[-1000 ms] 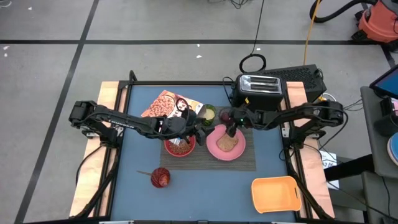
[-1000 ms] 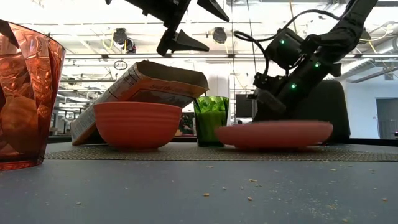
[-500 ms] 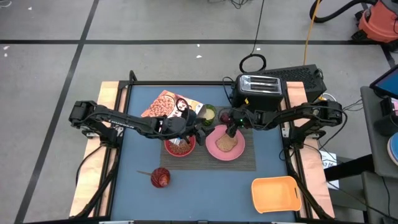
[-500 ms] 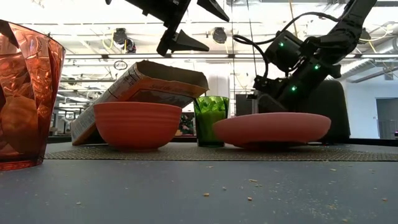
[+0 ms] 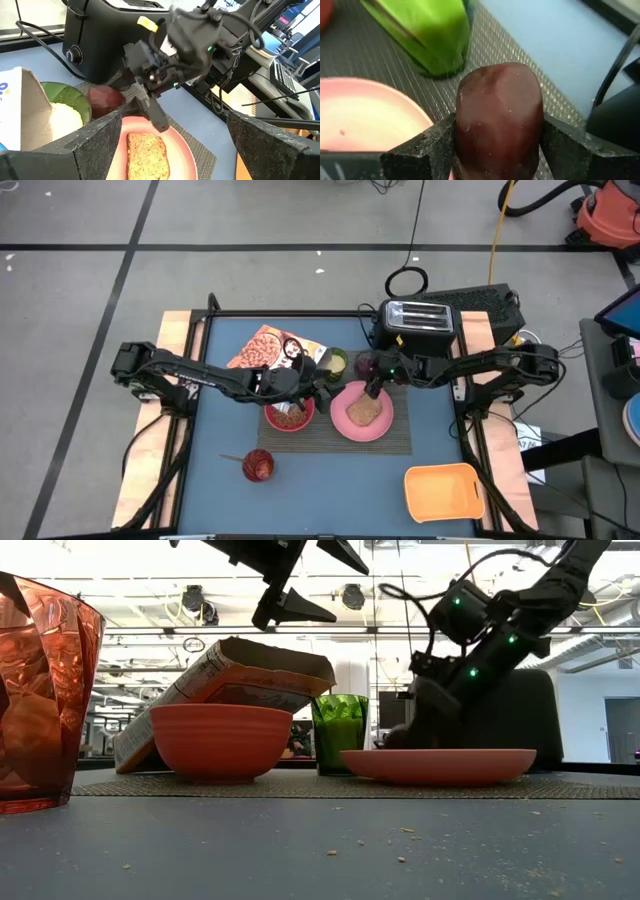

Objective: Arrange a breakfast setting
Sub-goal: Put the apple on the placemat above the pink plate

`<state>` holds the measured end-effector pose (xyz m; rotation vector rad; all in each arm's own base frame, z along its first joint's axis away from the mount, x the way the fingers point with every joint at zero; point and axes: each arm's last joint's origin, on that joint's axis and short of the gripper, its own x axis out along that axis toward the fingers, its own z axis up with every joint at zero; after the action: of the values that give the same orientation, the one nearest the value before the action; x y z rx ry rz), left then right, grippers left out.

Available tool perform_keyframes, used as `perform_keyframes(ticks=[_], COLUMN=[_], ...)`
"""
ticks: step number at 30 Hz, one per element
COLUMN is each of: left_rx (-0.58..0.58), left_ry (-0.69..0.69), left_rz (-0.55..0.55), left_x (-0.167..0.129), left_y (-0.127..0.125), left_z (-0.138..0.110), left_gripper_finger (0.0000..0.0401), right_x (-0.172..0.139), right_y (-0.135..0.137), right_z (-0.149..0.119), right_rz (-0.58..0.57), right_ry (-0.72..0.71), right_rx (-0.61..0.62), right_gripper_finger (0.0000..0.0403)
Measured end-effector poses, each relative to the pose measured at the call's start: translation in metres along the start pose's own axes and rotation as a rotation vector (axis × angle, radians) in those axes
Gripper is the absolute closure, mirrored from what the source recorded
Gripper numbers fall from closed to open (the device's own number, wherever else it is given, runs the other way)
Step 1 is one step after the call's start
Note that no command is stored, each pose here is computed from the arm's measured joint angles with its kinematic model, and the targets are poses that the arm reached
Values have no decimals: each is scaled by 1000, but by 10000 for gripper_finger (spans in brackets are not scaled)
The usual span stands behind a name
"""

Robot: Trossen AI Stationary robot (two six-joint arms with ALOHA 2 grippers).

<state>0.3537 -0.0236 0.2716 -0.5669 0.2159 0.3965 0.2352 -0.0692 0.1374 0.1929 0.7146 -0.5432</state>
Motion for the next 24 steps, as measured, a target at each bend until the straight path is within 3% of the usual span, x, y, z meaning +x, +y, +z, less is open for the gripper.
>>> perform_keyframes(ticks=[7,11,17,24], left_rx=[11,90,265,397], left_ry=[3,9,-21,-2], left_rz=[-7,-54,-166,-156], left_x=[0,0,0,2], left_y=[0,-3,-8,-12], left_z=[0,1,6,35], left_gripper_finger=[36,36,36,36], right_x=[-21,-37,-61,-84], right_y=[-2,1,9,11], right_z=[12,18,26,36], right_rz=[18,50,284,476], right_ry=[-78,-121,-185,-285], right_rx=[16,12,-2,-28], right_gripper_finger=[158,158,158,158])
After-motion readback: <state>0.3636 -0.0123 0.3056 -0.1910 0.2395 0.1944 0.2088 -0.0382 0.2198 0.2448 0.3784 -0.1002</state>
